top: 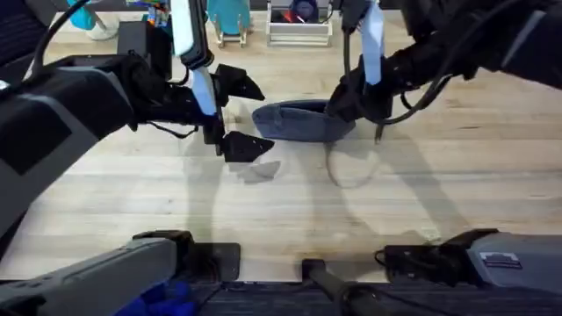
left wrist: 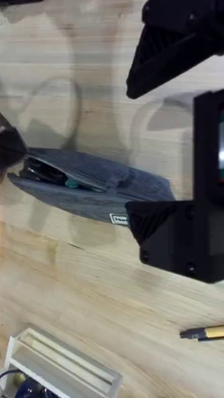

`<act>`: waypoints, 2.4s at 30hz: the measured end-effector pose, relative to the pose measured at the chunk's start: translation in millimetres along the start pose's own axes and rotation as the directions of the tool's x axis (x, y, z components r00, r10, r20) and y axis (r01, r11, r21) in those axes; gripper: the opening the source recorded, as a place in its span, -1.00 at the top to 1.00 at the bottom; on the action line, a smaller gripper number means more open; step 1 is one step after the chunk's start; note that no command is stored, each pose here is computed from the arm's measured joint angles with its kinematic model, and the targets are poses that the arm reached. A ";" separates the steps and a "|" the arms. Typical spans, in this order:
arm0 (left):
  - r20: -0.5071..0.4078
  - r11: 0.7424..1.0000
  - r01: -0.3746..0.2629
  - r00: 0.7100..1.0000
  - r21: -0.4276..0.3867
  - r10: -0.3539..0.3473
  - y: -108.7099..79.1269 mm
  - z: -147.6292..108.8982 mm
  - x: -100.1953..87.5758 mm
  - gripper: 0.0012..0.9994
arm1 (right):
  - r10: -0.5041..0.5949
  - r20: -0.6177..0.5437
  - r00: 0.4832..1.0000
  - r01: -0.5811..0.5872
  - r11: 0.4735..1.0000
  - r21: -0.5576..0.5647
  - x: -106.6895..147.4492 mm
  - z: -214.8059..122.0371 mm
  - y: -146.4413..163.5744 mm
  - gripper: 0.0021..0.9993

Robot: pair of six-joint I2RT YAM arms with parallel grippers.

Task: Unzip the bag, pick up the pens from the table one at a time and place them inside, then zip the bag closed.

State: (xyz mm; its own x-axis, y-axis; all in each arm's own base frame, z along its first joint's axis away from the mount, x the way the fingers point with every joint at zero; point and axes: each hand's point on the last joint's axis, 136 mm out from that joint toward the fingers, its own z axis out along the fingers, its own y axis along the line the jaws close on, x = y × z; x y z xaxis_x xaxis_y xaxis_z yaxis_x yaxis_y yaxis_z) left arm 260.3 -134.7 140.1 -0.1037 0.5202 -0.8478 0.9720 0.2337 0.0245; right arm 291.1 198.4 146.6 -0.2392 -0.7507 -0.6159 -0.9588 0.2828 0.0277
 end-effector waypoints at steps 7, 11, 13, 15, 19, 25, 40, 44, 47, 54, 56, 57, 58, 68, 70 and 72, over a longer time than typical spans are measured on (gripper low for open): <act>0.000 1.000 0.000 1.000 0.000 0.000 0.0 0.0 0.0 -0.99 | -0.048 0.011 0.999 0.048 0.999 0.013 -2.4 4.5 -6.6 0.94; 0.000 1.000 0.000 1.000 0.000 0.000 0.0 0.0 0.0 -0.99 | -0.058 0.011 0.998 0.058 0.998 0.013 -2.3 5.0 -7.0 0.94; 0.000 1.000 0.000 1.000 0.000 0.000 0.0 0.0 0.0 -0.99 | -0.056 0.007 0.998 0.056 0.998 0.009 -1.1 6.8 -7.3 0.94; 0.000 1.000 0.000 1.000 0.000 0.000 0.0 0.0 0.0 -0.99 | -0.052 0.003 0.999 0.052 0.999 0.004 0.4 8.9 -7.5 0.94; 0.000 1.000 0.000 1.000 0.000 0.000 0.0 0.0 0.0 -0.99 | -0.051 -0.002 0.999 0.051 0.999 -0.002 2.2 12.0 -8.2 0.95; 0.000 1.000 0.000 1.000 0.000 0.000 0.0 0.0 0.0 -0.99 | -0.053 0.001 0.999 0.053 0.999 0.001 2.7 19.9 -14.5 0.94; 0.000 1.000 0.000 1.000 0.000 0.000 0.0 0.0 0.0 -0.99 | -0.038 -0.016 0.999 0.038 0.999 -0.019 10.4 35.1 -19.4 0.94; 0.000 1.000 0.000 1.000 0.000 0.000 0.0 0.0 0.0 -0.99 | -0.028 -0.027 0.999 0.027 0.999 -0.033 15.3 43.8 -21.3 0.94; 0.000 1.000 0.000 1.000 0.000 0.000 0.0 0.0 0.0 -0.99 | -0.022 -0.022 1.000 0.021 0.999 -0.049 16.3 48.0 -20.5 0.93; 0.000 1.000 0.000 1.000 0.000 0.000 0.1 0.0 0.0 -0.99 | -0.023 -0.016 1.000 0.022 0.998 -0.052 15.5 49.8 -21.0 0.77; 0.000 1.000 0.000 1.000 0.000 0.000 0.1 0.0 0.0 -0.99 | -0.022 -0.016 1.000 0.022 0.998 -0.053 15.6 49.7 -20.9 0.74; 0.000 1.000 0.000 1.000 0.000 0.000 0.0 0.0 0.0 -0.99 | -0.022 -0.016 1.000 0.021 0.998 -0.053 15.6 49.7 -20.8 0.73; 0.000 1.000 0.000 1.000 0.000 0.000 0.0 0.0 0.0 -0.99 | -0.022 -0.016 1.000 0.021 0.998 -0.053 15.6 49.7 -20.8 0.72; 0.000 1.000 0.000 1.000 0.000 0.000 0.0 0.0 0.0 -0.99 | -0.028 -0.011 1.000 0.028 0.998 -0.058 14.9 50.0 -20.1 -0.96; 0.000 1.000 0.000 1.000 0.000 0.000 0.1 0.0 0.0 -0.99 | -0.028 -0.011 1.000 0.028 0.998 -0.058 15.0 50.0 -20.0 -0.99; 0.000 1.000 0.000 1.000 0.000 0.000 0.0 0.0 0.0 -0.99 | -0.028 -0.011 1.000 0.028 0.998 -0.058 15.0 50.0 -20.0 -0.99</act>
State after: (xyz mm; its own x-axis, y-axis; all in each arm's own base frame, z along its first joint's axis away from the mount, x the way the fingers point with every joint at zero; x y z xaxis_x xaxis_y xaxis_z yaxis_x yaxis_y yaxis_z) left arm 260.3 -134.7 140.1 -0.1039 0.5202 -0.8477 0.9720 0.2339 0.0244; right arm 314.4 211.3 97.4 -0.2137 -0.7652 -0.6073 -0.9723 0.2266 0.0566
